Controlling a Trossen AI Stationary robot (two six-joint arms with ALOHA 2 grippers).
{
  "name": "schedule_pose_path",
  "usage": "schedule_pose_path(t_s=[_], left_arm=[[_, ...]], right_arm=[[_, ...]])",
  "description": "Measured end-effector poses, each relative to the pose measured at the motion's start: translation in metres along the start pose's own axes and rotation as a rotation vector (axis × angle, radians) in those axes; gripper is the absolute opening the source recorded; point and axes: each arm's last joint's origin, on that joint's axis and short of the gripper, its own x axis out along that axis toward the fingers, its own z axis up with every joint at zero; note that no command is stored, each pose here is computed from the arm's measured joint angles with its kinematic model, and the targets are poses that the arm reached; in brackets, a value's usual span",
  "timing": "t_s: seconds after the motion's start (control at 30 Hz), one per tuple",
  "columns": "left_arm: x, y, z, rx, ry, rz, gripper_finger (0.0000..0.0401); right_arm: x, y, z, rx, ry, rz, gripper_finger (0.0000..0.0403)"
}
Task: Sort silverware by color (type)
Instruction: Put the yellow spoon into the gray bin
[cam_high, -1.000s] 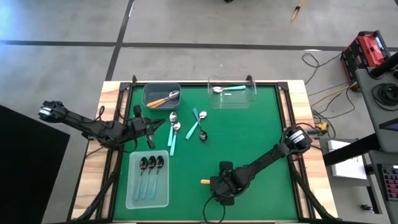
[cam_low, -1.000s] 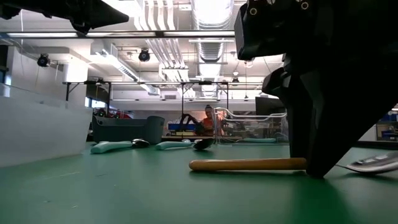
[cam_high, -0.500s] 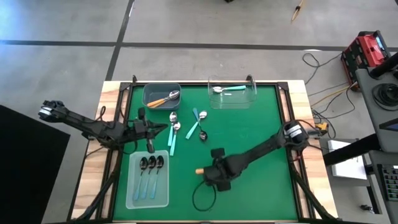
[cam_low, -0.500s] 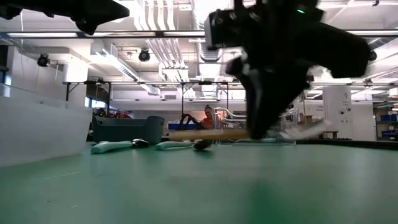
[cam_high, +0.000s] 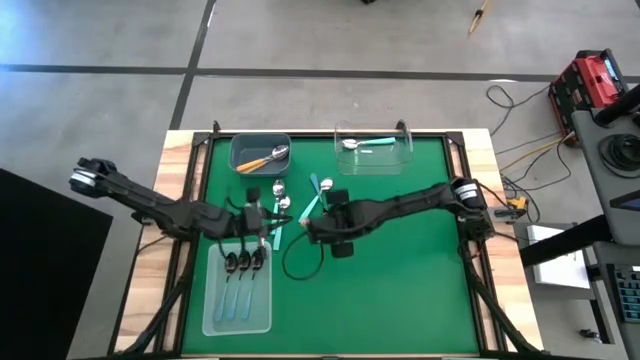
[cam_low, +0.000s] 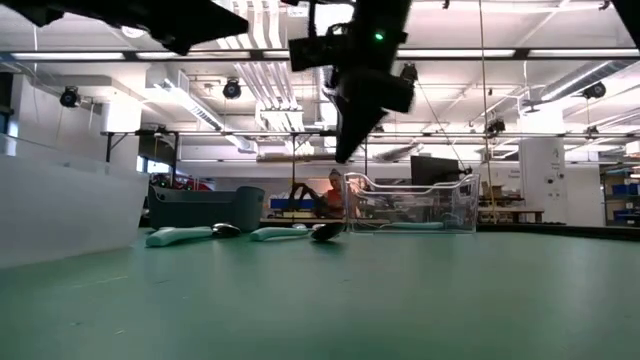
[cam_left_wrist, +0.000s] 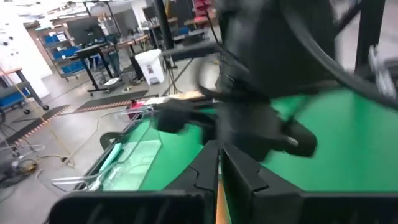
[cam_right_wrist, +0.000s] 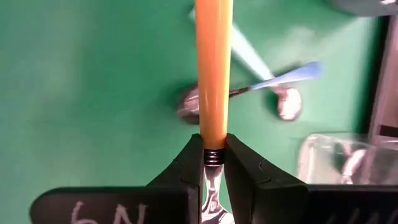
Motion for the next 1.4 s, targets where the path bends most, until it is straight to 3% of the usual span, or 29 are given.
schedule_pose_path(t_s=[0.1, 0.3, 0.47, 0.6, 1.07, 1.4], left_arm=[[0.013, -0.007, -0.002, 0.073, 0.077, 0.019, 0.0024], [0.033, -0.011, -0.004, 0.216, 0.232, 0.259, 0.0111], [0.046, -0.016, -0.005, 0.312, 0.292, 0.259, 0.0176], [0.058, -0.015, -0.009, 0.347, 0.337, 0.272, 0.0196], [0.090, -0.009, -0.023, 0.402, 0.424, 0.310, 0.0194], [0.097, -0.001, -0.027, 0.385, 0.448, 0.340, 0.0112]], right_arm=[[-0.008, -0.015, 0.005, 0.011, -0.012, -0.015, 0.0028], [-0.022, -0.029, 0.012, 0.002, -0.040, -0.074, 0.0028], [-0.032, -0.036, 0.017, 0.025, -0.070, -0.125, 0.0028], [-0.037, -0.039, 0.019, 0.016, -0.082, -0.130, 0.0028], [-0.041, -0.040, 0.019, 0.010, -0.087, -0.133, 0.0028], [-0.040, -0.040, 0.017, 0.000, -0.068, -0.138, 0.0029]])
